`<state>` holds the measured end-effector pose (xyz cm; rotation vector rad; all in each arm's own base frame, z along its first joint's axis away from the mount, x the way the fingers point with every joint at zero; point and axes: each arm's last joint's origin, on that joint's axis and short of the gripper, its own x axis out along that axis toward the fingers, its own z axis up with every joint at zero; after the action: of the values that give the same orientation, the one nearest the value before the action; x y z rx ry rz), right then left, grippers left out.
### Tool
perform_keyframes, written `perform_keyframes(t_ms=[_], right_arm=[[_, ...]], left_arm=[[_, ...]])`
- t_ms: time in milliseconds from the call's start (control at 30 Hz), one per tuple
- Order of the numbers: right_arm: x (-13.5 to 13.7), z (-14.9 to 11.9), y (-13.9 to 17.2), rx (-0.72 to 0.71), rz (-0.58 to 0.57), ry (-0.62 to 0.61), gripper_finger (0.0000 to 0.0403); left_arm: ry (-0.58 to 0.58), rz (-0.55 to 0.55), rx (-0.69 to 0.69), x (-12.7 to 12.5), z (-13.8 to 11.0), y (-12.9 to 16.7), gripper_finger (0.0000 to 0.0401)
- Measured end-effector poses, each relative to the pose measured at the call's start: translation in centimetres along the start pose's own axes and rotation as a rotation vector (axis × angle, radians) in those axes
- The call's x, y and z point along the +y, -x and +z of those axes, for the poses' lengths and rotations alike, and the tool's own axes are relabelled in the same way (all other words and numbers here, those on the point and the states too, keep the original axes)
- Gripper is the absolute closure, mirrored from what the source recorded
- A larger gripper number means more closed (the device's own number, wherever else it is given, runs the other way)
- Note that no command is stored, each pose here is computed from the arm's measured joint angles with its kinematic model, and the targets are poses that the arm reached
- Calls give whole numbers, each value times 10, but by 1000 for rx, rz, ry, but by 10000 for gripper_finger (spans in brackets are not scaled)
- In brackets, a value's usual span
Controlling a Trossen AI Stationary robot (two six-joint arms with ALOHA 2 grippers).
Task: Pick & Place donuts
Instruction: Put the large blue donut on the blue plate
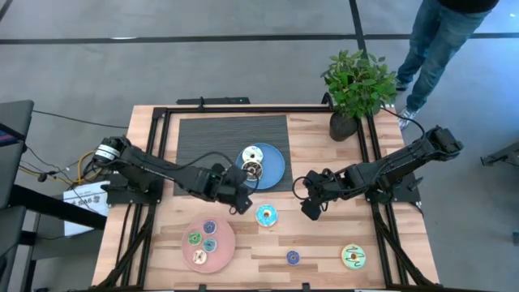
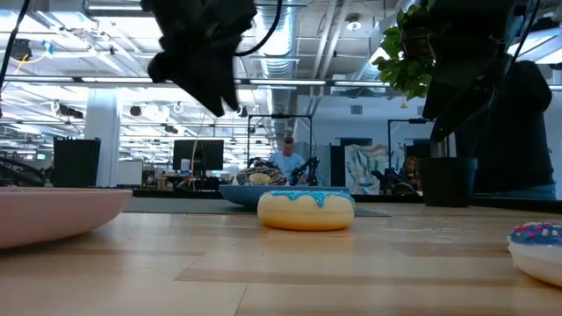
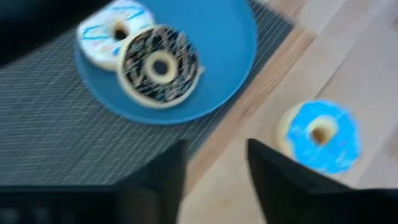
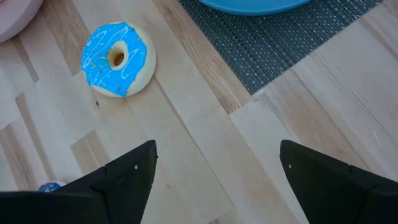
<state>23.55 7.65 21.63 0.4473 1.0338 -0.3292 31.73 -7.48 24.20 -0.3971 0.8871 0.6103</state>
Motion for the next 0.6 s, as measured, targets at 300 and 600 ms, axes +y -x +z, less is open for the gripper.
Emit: perform_keyframes(t_ms=[300,600], right_arm=[[8,8,0,-78,91,-102,72],[40,44,8,-368,219,-255,79]], left_arm=[[-139,-8,-51,35,-42,38,390],[-331,-295,-173,89,-87,76,400]])
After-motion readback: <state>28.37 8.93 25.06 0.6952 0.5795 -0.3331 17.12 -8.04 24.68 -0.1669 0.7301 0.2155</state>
